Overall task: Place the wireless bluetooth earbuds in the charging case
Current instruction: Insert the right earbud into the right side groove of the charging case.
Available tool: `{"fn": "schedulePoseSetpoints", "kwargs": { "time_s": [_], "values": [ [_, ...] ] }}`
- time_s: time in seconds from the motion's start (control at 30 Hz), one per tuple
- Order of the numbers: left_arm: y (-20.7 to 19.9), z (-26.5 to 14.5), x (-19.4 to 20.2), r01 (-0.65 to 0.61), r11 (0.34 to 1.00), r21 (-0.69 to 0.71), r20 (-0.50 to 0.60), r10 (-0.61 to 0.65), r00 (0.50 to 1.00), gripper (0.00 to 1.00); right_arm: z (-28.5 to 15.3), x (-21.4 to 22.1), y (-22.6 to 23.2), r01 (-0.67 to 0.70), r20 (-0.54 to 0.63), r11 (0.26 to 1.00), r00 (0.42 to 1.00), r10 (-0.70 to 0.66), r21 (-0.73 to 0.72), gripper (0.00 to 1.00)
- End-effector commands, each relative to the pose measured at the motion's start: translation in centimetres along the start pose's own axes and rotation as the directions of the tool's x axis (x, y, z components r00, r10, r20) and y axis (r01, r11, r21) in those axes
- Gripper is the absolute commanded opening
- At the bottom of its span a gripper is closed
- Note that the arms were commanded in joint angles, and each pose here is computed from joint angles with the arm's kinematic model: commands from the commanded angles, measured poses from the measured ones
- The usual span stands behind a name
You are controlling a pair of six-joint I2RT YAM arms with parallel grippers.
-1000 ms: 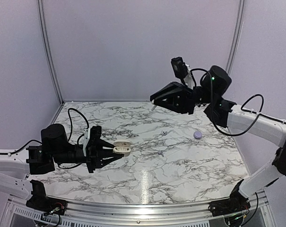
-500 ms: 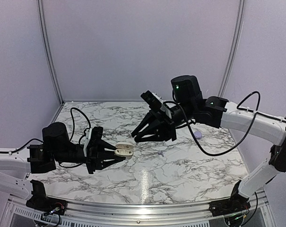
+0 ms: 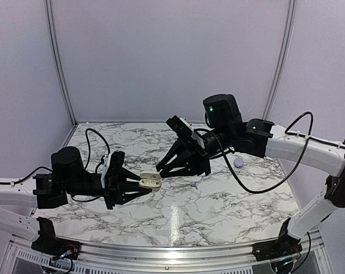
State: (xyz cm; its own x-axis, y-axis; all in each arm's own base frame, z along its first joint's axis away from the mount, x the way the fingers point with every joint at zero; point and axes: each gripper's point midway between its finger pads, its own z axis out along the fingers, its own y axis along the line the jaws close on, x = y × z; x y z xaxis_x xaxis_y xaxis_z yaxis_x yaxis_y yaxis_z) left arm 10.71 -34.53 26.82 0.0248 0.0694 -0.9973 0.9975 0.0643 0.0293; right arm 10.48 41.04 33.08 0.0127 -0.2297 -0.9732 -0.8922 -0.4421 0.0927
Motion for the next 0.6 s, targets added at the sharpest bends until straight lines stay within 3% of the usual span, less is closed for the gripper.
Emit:
{"fn": "schedulePoseSetpoints", "kwargs": {
  "time_s": [0.0, 0.57],
  "values": [
    [0.0, 0.2, -2.3, -0.016, 1.0, 0.013, 0.057, 0.015, 0.998, 0.0, 0.4, -1.0, 0.4, 0.035, 0.027, 0.999, 0.999, -0.034, -0.025, 0.1],
    [0.2, 0.2, -2.5, -0.018, 1.0, 0.003, 0.061, 0.018, 0.998, 0.0, 1.3, 0.2, -0.5, 0.022, -0.001, 1.0, 1.0, -0.022, -0.008, 0.1]
  ]
}}
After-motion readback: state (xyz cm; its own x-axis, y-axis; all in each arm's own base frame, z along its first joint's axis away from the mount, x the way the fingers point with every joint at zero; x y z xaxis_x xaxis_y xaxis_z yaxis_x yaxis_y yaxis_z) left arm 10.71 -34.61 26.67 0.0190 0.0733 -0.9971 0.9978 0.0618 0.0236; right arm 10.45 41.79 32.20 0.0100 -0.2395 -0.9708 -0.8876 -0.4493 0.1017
